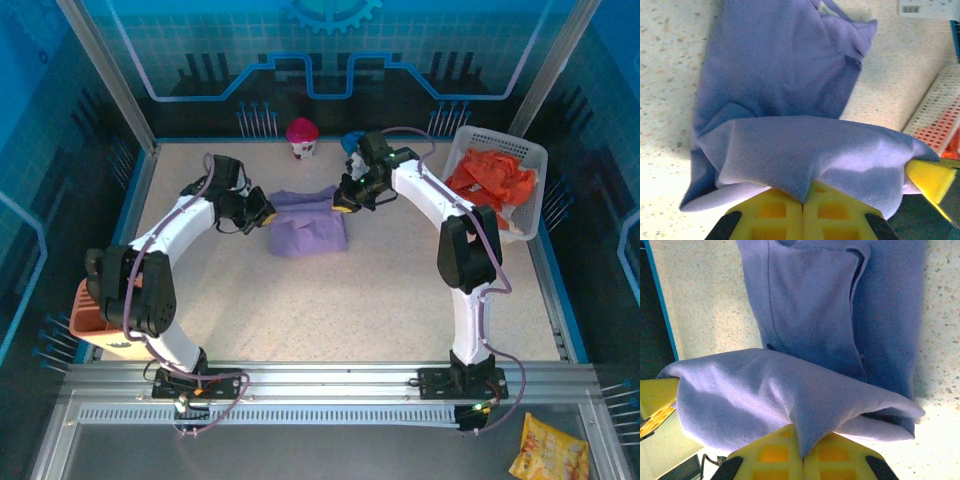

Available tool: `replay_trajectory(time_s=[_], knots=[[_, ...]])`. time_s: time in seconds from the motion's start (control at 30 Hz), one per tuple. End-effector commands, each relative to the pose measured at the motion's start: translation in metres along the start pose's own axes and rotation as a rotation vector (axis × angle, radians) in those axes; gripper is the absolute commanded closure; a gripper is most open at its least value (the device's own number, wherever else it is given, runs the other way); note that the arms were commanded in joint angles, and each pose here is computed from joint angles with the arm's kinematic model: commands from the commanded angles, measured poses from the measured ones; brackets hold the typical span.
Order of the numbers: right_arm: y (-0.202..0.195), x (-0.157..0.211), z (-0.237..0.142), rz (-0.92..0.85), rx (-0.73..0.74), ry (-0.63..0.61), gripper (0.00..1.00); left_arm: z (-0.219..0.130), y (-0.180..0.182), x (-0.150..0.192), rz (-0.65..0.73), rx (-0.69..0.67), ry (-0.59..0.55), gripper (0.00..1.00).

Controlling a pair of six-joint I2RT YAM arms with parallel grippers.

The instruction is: Fold and stack the t-shirts

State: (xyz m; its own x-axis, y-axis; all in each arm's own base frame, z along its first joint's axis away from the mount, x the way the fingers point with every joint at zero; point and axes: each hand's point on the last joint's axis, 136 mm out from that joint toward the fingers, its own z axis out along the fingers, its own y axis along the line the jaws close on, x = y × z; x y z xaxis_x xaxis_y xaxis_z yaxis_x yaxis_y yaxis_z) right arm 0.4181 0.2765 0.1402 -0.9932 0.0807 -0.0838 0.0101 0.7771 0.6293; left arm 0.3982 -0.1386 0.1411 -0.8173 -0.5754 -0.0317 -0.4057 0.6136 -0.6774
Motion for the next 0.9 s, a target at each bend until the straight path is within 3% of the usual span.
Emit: replay_trajectory(time_s=[0.0,0.23,0.5,0.7,0.87], knots=[[0.009,0.012,-0.021,-0.016,-0.026,0.002,1.00,-0.017,-0.025,0.008,0.065,0.093,0.016,1.00],[0.004,0.074,-0.029,-0.034,-0.052,0.022,1.00,-0.031,0.003,0.076,0.112,0.082,0.076,1.00],[-0.039,0.177,-0.019,-0.015,0.033,0.078,1.00,-0.046,0.074,0.172,0.056,0.039,0.113,1.00],[-0.061,0.255,-0.012,-0.001,0.100,0.133,1.00,-0.059,0.099,0.222,0.030,0.016,0.129,1.00],[-0.065,0.290,-0.022,0.018,0.115,0.135,1.00,-0.063,0.113,0.249,0.020,-0.005,0.174,1.00]])
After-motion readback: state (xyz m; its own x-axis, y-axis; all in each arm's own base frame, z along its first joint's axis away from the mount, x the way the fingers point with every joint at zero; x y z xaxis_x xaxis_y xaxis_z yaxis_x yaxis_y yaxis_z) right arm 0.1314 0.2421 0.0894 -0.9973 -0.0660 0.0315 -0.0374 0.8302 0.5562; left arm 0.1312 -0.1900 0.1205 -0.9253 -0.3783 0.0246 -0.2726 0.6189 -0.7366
